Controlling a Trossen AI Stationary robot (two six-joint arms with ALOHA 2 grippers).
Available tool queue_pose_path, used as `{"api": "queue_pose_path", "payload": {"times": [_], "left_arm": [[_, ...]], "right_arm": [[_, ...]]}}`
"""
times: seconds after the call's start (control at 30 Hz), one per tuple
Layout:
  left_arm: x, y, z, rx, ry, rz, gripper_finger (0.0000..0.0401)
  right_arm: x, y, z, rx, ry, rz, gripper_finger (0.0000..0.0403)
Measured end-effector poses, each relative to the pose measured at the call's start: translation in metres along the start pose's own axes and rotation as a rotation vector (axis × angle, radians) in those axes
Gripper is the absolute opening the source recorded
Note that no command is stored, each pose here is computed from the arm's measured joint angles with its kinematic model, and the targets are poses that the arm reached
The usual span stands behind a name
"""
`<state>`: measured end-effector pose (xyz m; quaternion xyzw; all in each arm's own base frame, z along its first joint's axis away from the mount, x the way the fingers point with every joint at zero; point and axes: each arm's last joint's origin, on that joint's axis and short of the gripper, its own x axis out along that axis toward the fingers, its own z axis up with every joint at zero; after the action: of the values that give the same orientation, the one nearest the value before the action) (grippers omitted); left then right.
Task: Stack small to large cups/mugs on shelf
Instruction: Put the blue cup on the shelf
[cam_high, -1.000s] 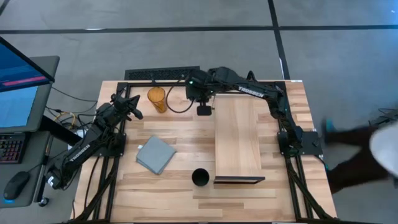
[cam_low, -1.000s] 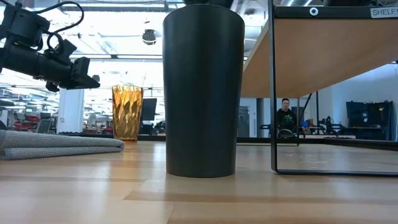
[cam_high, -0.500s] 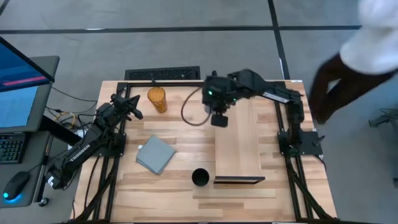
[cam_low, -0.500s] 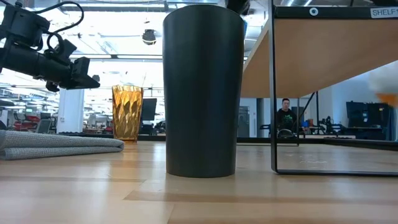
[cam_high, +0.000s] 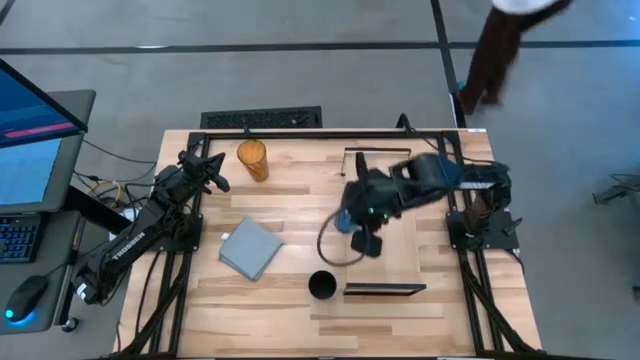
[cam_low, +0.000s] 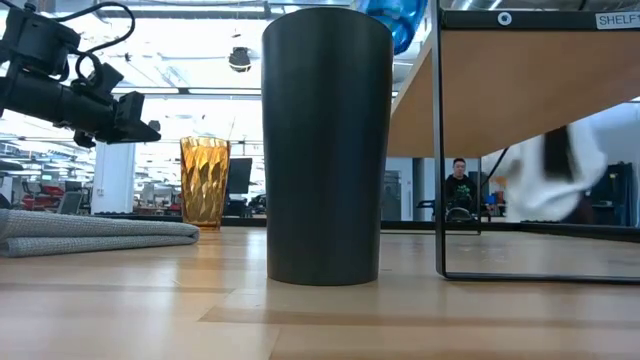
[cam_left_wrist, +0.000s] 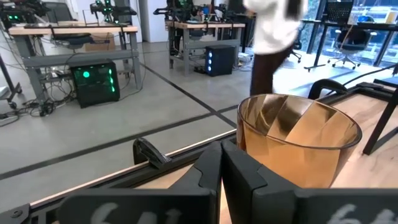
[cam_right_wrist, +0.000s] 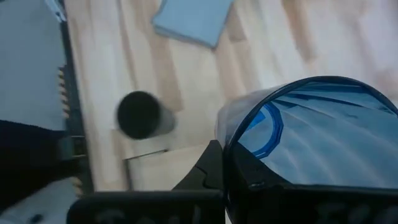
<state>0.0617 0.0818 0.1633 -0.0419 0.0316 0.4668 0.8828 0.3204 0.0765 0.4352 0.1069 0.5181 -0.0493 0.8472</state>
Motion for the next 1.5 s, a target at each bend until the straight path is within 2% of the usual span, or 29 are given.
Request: {"api": "queue_pose_path", "payload": {"times": [0.17,0.37,0.63,0.87,1.03,1.33,1.5], "left_arm": [[0.0,0.0,0.0,0.002,0.0,0.0,0.0],[0.0,0.0,0.0,0.001,0.0,0.0,0.0],[0.0,0.0,0.0,-0.022,0.0,-0.001,0.0],[0.0,0.0,0.0,-0.023,0.0,-0.001,0.0],[0.0,0.0,0.0,-0.016,0.0,-0.002,0.0],[0.0,0.0,0.0,-0.014,0.004,-0.003,0.0],[0.0,0.0,-0.001,-0.017,0.007,-0.002,0.0]], "right_arm": [[0.018,0.027,-0.017,0.172,0.067,-0.034,0.001],[0.028,0.055,-0.039,0.288,0.129,-0.043,0.001],[0.025,0.075,-0.055,0.428,0.083,-0.079,0.001],[0.025,0.076,-0.055,0.456,0.045,-0.109,0.001],[0.042,0.068,-0.062,0.458,0.125,-0.153,0.001],[0.029,0.05,-0.081,0.536,0.162,-0.165,0.001],[0.028,0.051,-0.082,0.514,0.203,-0.131,0.001]]}}
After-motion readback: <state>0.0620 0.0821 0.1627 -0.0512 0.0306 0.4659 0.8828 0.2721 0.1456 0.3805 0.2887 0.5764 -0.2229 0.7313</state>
